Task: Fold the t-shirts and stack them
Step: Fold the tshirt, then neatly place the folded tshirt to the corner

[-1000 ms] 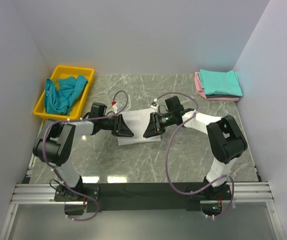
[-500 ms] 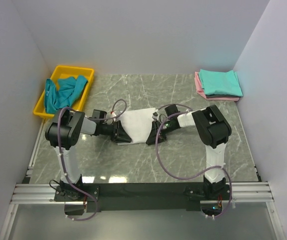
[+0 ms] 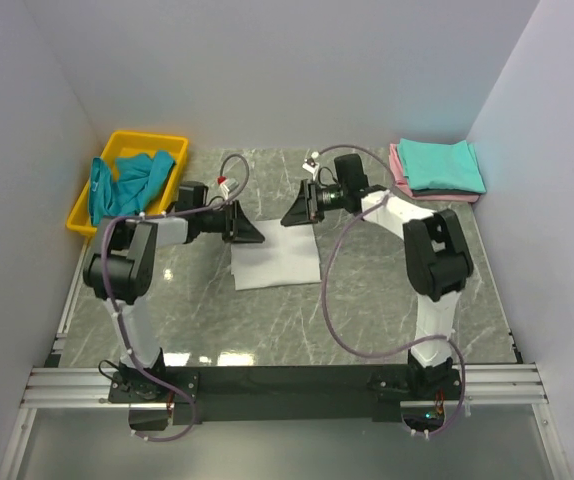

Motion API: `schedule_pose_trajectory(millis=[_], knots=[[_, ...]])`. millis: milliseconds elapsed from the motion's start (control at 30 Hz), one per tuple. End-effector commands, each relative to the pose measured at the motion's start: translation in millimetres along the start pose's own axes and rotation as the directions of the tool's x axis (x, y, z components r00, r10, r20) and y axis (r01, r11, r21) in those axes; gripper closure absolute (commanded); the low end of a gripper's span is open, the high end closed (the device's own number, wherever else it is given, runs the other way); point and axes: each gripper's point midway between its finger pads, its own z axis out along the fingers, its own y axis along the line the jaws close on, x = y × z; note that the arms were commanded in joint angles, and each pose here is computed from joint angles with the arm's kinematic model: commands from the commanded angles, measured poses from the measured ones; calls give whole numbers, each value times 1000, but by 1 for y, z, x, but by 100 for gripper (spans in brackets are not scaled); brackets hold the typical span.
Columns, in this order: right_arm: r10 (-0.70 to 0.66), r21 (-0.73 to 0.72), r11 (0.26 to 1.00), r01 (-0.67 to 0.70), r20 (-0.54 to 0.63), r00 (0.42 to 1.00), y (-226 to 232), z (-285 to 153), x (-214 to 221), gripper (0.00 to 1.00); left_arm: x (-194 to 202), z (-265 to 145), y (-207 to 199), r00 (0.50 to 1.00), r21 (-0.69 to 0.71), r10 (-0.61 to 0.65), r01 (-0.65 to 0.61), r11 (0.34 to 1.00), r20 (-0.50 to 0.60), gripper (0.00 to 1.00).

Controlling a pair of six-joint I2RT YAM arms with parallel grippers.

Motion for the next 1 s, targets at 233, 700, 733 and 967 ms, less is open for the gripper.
schedule_pose_trajectory(millis=[233,700,733,967], knots=[[298,164,932,-324,166,940,-155,11,-40,68,-70,9,102,961,-60,-175,192,980,217,65],[69,244,960,-138,269,961,-69,-54,-83,59,-92,-48,22,939,-208,288,-248,946,190,62],[73,275,948,-159,299,952,-67,-64,-80,52,-98,-53,19,915,-285,358,-299,911,184,62],[199,288,889,-355,455,868,-70,-126,-12,30,-38,-47,-11,635,-458,757,-725,515,-153,51]])
